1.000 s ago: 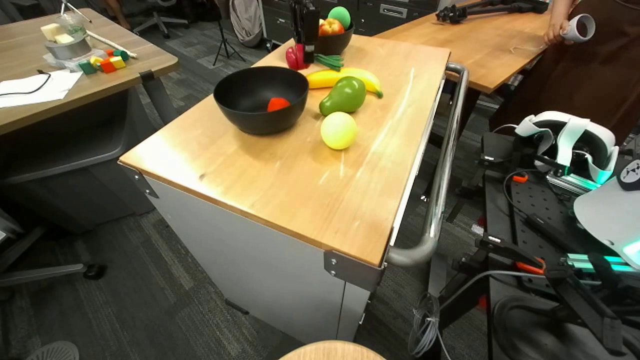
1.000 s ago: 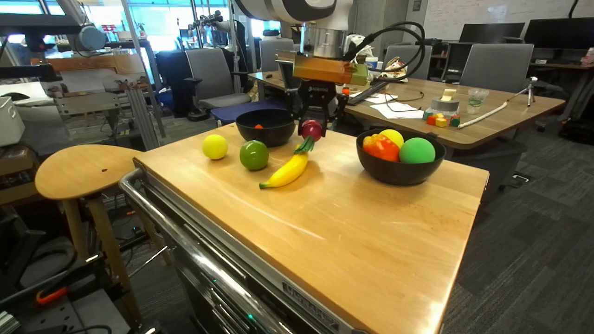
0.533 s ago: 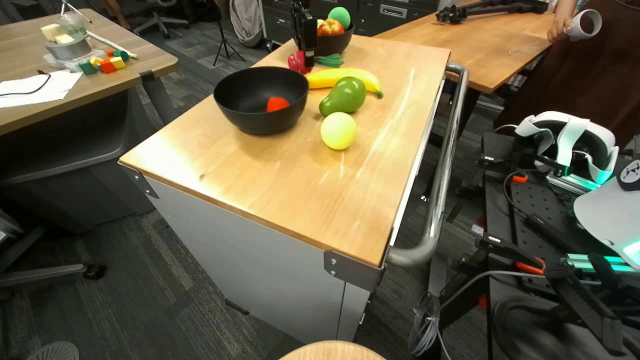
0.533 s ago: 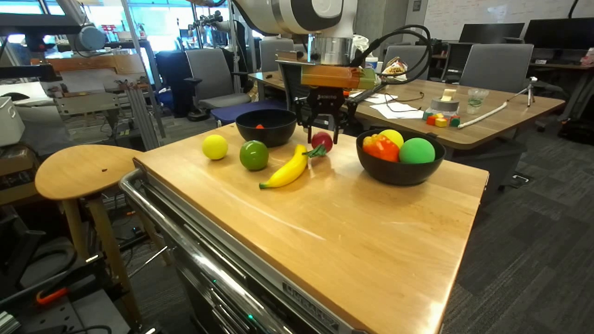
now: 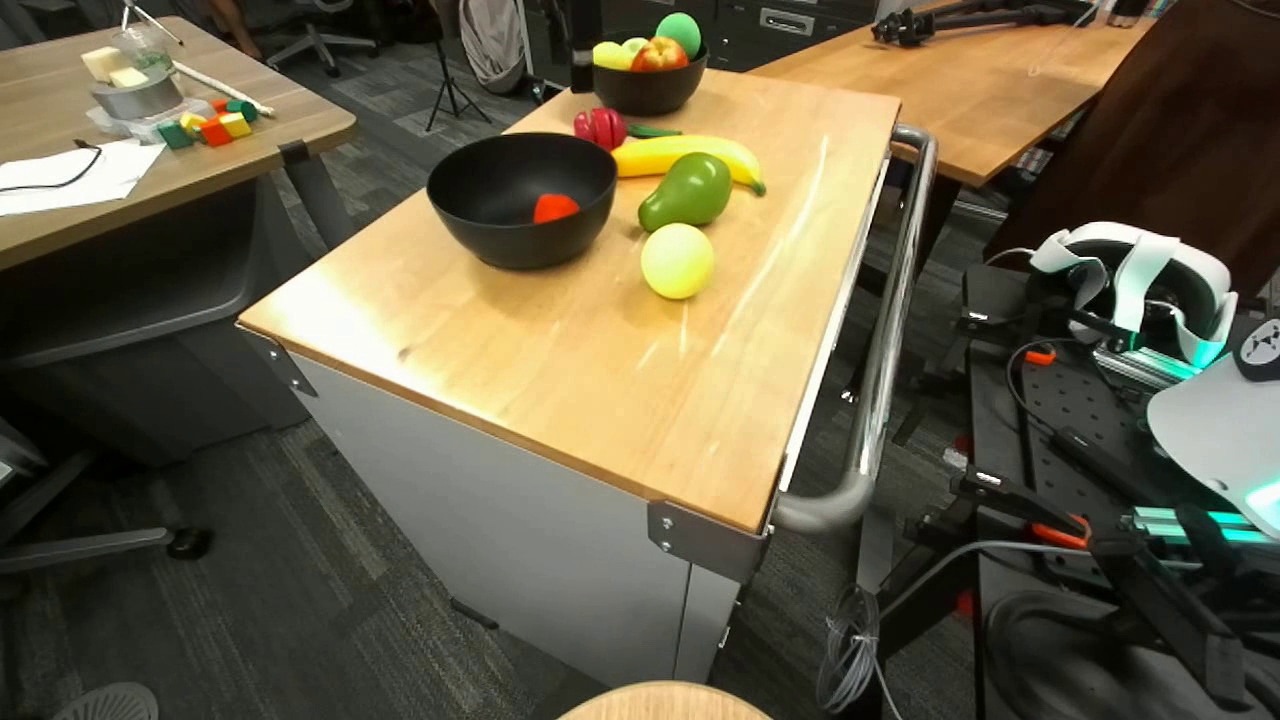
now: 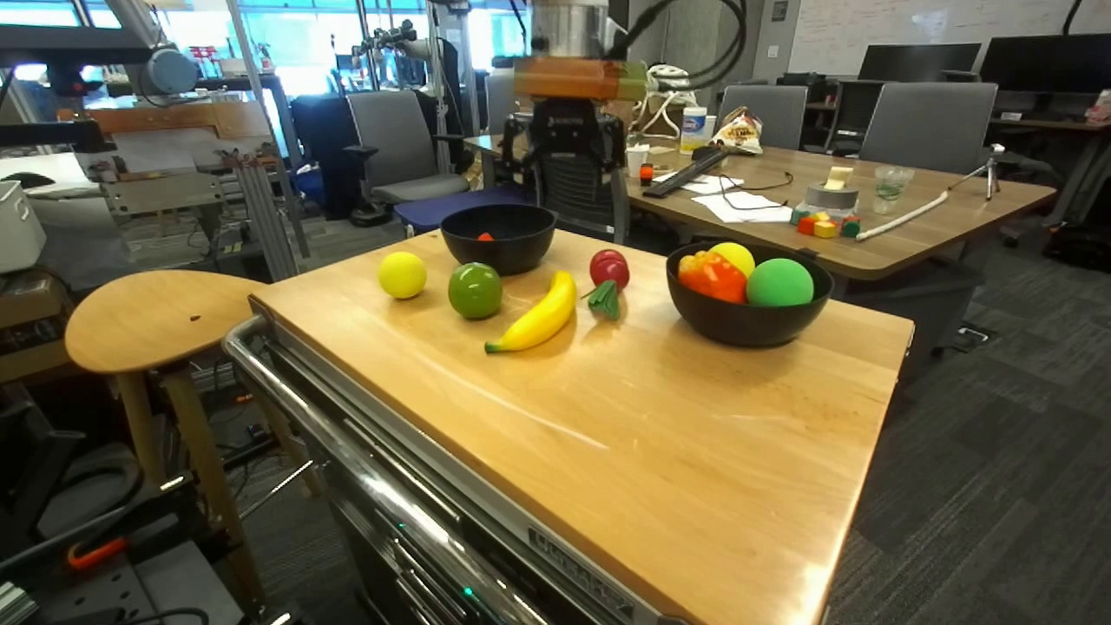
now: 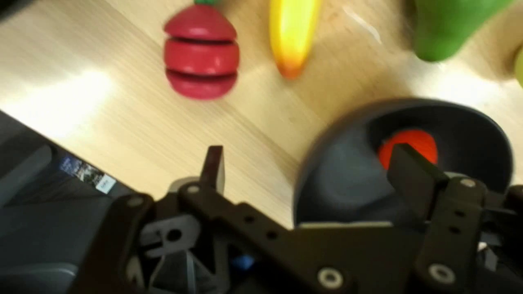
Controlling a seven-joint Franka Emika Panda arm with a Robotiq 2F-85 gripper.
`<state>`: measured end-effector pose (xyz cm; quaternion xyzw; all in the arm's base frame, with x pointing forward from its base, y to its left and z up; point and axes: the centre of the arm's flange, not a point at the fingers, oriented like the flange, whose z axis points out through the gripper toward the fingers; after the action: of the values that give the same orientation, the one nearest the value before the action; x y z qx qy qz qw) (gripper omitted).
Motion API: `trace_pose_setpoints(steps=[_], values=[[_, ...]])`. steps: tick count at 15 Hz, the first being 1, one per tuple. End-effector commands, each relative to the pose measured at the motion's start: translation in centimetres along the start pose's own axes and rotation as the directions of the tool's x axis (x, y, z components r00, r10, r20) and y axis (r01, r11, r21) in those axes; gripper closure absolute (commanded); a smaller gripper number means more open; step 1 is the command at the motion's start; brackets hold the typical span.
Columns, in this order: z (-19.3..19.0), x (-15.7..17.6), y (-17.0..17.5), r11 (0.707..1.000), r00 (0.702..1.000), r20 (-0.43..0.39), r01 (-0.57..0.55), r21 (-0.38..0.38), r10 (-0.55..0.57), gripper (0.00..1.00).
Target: Remove the fruits and vegetables from the two black bowls
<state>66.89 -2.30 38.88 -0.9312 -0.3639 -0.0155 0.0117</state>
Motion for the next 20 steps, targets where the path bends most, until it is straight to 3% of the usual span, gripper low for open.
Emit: trace_pose_setpoints(steps=[1, 2, 6, 9, 11, 14, 17, 20], values=[[-4.8, 3.3, -5.7, 0.995, 0.989, -0.118, 0.093, 0.03, -0.089, 0.0], [-3.3, 2.5, -3.3, 0.999, 0.996, -0.074, 0.045, 0.011, -0.045, 0.0], [-4.5, 4.2, -5.9, 0.996, 0.992, -0.099, 0.085, 0.016, -0.083, 0.0], [-3.1, 4.7, -5.4, 0.99, 0.977, -0.166, 0.121, -0.077, -0.133, 0.0], [-1.4, 5.8, -5.2, 0.987, 0.971, -0.19, 0.131, -0.092, -0.147, 0.0], [2.3, 7.1, -4.9, 0.991, 0.976, -0.181, 0.11, -0.076, -0.122, 0.0], [5.5, 7.2, -5.3, 0.995, 0.985, -0.143, 0.095, -0.012, -0.096, 0.0], [6.7, 7.1, -6.4, 0.994, 0.986, -0.126, 0.112, 0.016, -0.109, 0.0]])
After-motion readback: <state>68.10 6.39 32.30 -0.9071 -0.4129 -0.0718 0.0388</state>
